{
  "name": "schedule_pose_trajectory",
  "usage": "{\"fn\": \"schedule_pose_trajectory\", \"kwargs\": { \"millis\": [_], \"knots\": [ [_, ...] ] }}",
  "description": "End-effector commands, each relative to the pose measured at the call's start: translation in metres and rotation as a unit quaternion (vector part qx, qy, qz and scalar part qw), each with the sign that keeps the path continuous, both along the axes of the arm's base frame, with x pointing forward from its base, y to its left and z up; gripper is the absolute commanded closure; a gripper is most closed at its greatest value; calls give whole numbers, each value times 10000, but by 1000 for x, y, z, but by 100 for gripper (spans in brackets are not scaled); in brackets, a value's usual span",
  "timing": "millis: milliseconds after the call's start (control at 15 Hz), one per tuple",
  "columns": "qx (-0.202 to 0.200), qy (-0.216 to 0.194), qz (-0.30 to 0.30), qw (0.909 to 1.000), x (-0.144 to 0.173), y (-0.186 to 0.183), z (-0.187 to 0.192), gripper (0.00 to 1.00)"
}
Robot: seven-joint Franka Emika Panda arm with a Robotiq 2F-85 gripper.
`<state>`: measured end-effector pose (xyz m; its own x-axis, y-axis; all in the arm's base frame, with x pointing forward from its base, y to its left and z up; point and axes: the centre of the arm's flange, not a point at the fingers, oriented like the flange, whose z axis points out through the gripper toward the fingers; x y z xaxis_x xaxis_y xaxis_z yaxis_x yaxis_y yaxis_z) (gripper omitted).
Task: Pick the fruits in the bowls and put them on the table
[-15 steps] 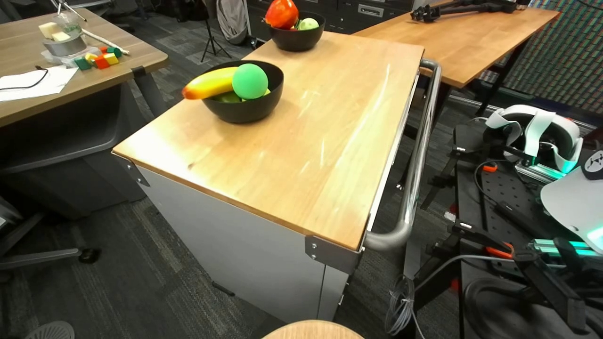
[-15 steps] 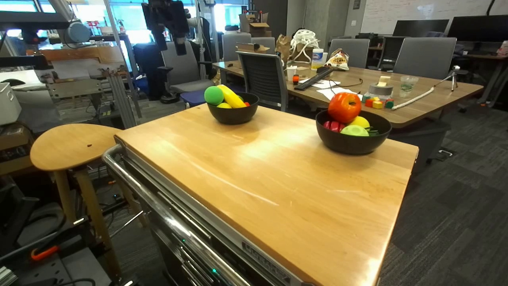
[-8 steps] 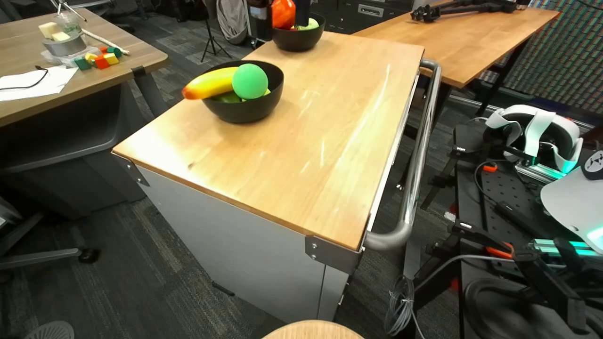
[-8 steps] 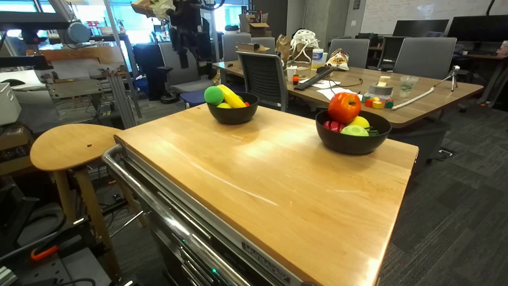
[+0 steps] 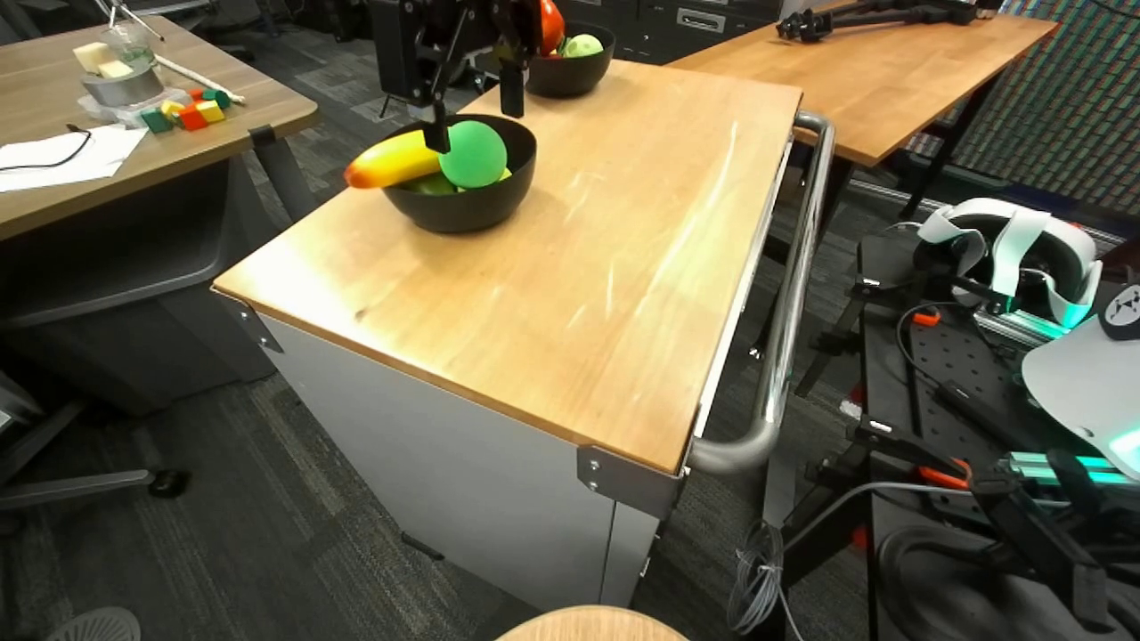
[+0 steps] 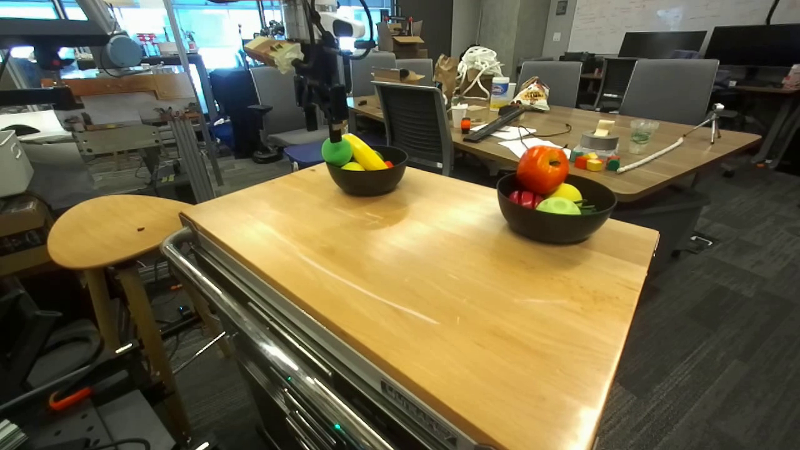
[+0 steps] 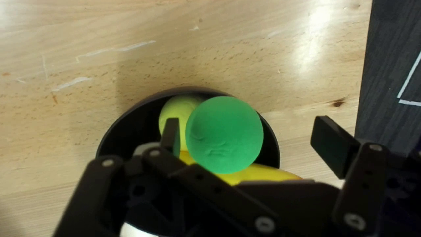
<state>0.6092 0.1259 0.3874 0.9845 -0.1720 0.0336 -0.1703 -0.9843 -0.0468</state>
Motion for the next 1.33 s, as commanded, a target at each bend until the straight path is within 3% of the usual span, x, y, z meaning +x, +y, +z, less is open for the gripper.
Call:
{"fn": "schedule_pose_trajectory", "kwargs": {
  "millis": [0,133,200,333,533,800,1067,1267],
  "knots": [
    [-189,-45,-76,9998,21,7,-5,0],
    [-265,-60,-99,9996,25,4,-10,15],
    [-290,-68,-118,9995,26,2,-11,29],
    [-288,-81,-181,9994,28,-1,-13,47],
    [-217,-24,-329,9992,26,-5,-7,68],
    [-162,-49,-386,9991,6,0,25,75],
    [-280,-250,96,9992,-48,36,81,76],
    [-287,15,569,9980,-80,70,88,76]
  ]
}}
